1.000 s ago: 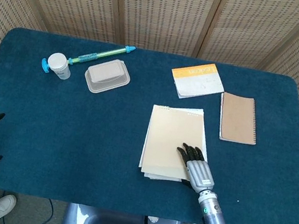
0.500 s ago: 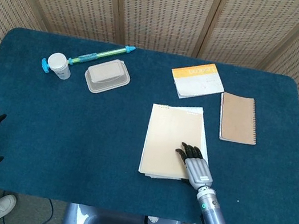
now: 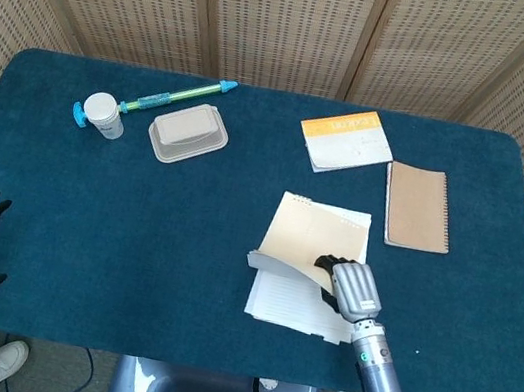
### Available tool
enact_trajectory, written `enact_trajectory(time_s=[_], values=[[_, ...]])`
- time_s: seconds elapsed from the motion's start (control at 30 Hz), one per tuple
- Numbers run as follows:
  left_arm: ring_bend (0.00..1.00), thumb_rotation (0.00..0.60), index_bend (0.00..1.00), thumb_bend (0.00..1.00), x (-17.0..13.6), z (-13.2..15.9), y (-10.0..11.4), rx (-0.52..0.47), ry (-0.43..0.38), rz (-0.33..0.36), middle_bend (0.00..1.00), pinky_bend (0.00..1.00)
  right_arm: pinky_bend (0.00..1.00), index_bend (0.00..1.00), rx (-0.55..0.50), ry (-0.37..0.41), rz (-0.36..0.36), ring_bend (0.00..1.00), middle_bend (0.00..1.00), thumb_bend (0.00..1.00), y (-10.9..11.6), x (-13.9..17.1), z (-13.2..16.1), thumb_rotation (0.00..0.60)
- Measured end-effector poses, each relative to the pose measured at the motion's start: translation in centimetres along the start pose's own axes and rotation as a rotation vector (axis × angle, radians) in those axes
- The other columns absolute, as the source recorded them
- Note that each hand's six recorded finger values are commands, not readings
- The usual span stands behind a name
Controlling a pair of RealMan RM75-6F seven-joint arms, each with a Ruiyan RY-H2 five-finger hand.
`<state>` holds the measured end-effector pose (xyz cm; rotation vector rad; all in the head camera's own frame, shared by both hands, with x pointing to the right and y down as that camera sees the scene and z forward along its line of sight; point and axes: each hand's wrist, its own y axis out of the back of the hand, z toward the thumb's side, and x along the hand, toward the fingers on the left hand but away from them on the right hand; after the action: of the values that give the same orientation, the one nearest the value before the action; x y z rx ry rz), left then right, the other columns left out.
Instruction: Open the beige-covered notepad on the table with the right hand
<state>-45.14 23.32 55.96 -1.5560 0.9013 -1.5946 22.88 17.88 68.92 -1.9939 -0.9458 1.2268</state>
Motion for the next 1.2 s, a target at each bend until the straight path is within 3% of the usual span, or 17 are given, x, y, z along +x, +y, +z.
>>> enact_trajectory(time_s=[0.33,0.6,1.0,1.2], values=[[0.00,0.600,0.00,0.10,0.0,0.0,-0.1,0.003,0.000,-0.003,0.00,0.09,0.61,0.65,0.077,0.045,0.029,0.57,0.57,0.90,1.4,2.5,-1.4,0.600],[0.00,0.600,0.00,0.10,0.0,0.1,-0.1,0.011,0.000,-0.006,0.00,0.09,0.61,0.65,0.139,0.069,0.061,0.57,0.57,0.90,2.5,6.3,-3.5,0.600],[0.00,0.600,0.00,0.10,-0.2,0.4,-0.1,0.023,-0.011,-0.008,0.00,0.09,0.61,0.65,0.131,0.071,0.129,0.56,0.57,0.90,1.8,12.7,-5.6,0.600],[0.00,0.600,0.00,0.10,-0.3,0.4,0.0,0.020,-0.012,-0.004,0.00,0.09,0.61,0.65,0.129,0.117,0.125,0.57,0.57,0.90,1.6,15.5,-5.2,0.600]])
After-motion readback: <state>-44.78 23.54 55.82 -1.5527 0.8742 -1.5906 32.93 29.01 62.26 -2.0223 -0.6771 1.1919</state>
